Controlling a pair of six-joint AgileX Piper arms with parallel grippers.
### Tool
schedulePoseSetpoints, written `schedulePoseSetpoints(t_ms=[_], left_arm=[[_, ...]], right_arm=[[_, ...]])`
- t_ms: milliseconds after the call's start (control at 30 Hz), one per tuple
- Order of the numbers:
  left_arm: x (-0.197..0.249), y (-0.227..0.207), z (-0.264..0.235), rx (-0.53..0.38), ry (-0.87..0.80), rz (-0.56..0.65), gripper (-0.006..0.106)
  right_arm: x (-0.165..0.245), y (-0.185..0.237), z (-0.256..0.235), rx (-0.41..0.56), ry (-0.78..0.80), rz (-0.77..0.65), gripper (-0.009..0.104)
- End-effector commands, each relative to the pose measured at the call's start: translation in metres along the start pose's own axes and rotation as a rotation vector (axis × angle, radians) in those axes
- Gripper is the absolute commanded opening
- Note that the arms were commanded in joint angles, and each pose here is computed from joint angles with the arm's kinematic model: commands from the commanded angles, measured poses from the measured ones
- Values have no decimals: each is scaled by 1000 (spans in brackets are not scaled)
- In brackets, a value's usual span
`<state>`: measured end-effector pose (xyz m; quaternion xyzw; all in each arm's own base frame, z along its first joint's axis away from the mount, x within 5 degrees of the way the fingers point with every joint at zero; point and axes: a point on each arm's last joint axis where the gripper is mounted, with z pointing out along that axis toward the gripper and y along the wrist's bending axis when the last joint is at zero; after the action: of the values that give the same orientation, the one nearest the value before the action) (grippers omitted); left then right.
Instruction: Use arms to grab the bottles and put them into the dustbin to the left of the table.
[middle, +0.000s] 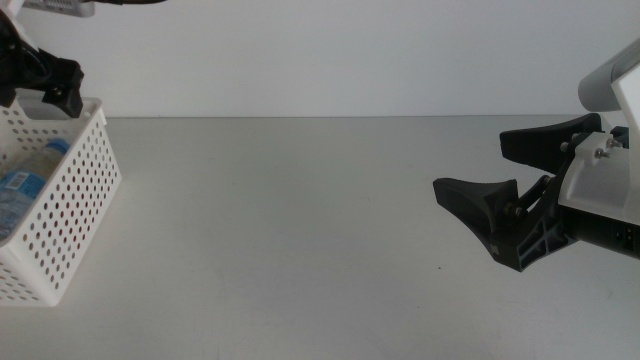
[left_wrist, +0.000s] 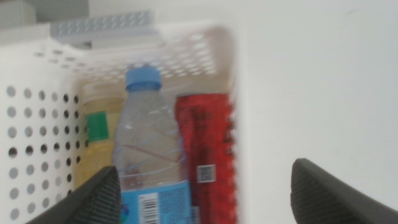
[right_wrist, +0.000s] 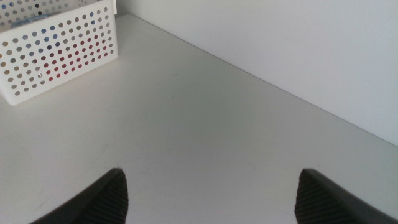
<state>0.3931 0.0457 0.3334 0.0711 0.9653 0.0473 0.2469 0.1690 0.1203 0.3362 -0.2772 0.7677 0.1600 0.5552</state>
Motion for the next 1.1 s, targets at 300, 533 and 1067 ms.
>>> schedulePoseSetpoints(t_ms=[300,533,1067], left_arm=[[7,-59,-114,44,-354,109,94],[48,-82,-149,90,-592,107,94],[84,-82,-173,99,-685,79,94]], right_arm=[[-16,-2,-7,14,-107,-14,70],[-16,-2,-7,14,-107,-14,70],[-16,-2,-7,14,-107,-14,70]])
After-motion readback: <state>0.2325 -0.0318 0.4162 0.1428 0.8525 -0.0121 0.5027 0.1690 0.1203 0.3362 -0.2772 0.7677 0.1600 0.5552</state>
